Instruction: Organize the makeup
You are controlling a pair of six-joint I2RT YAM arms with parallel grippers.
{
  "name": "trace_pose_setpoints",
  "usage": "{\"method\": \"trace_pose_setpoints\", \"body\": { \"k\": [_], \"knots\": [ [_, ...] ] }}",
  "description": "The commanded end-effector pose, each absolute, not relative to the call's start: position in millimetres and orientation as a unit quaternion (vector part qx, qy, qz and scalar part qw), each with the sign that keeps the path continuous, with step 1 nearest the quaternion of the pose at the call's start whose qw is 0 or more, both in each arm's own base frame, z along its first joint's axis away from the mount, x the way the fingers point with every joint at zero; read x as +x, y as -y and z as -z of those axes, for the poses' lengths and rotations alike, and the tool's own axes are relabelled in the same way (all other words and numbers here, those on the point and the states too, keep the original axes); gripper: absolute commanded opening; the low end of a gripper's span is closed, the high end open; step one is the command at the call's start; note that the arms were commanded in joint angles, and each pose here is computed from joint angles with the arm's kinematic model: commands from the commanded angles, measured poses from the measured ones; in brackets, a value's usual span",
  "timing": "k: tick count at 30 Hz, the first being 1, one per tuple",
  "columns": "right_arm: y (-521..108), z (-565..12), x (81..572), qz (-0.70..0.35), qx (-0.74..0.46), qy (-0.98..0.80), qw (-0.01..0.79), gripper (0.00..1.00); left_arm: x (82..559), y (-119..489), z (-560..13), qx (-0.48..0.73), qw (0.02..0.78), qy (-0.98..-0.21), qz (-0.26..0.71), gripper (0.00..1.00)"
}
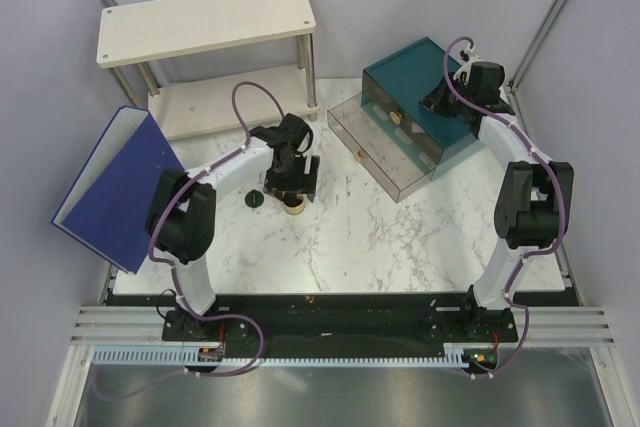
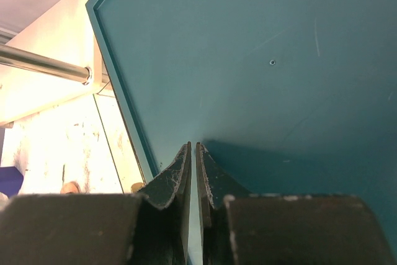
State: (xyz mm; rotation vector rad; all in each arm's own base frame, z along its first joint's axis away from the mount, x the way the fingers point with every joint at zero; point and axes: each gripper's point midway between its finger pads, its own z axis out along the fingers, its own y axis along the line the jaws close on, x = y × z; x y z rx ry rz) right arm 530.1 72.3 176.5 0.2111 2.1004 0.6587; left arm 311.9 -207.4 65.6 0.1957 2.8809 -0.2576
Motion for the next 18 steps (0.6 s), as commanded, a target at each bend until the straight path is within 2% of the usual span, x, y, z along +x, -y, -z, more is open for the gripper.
{"method": "trace_pose_setpoints", "body": {
  "k": [1, 18],
  "knots": [
    [-76, -96, 485, -0.242, 0.108, -0.910, 0.320, 0.15, 314, 208, -56, 0.090, 0.116, -0.987, 0.064, 0.89],
    [-76, -95, 486, -0.242, 0.107, -0.910, 0.320, 0.15, 317, 213, -22, 0.107, 0.095, -0.989, 0.030, 0.86]
  ]
}}
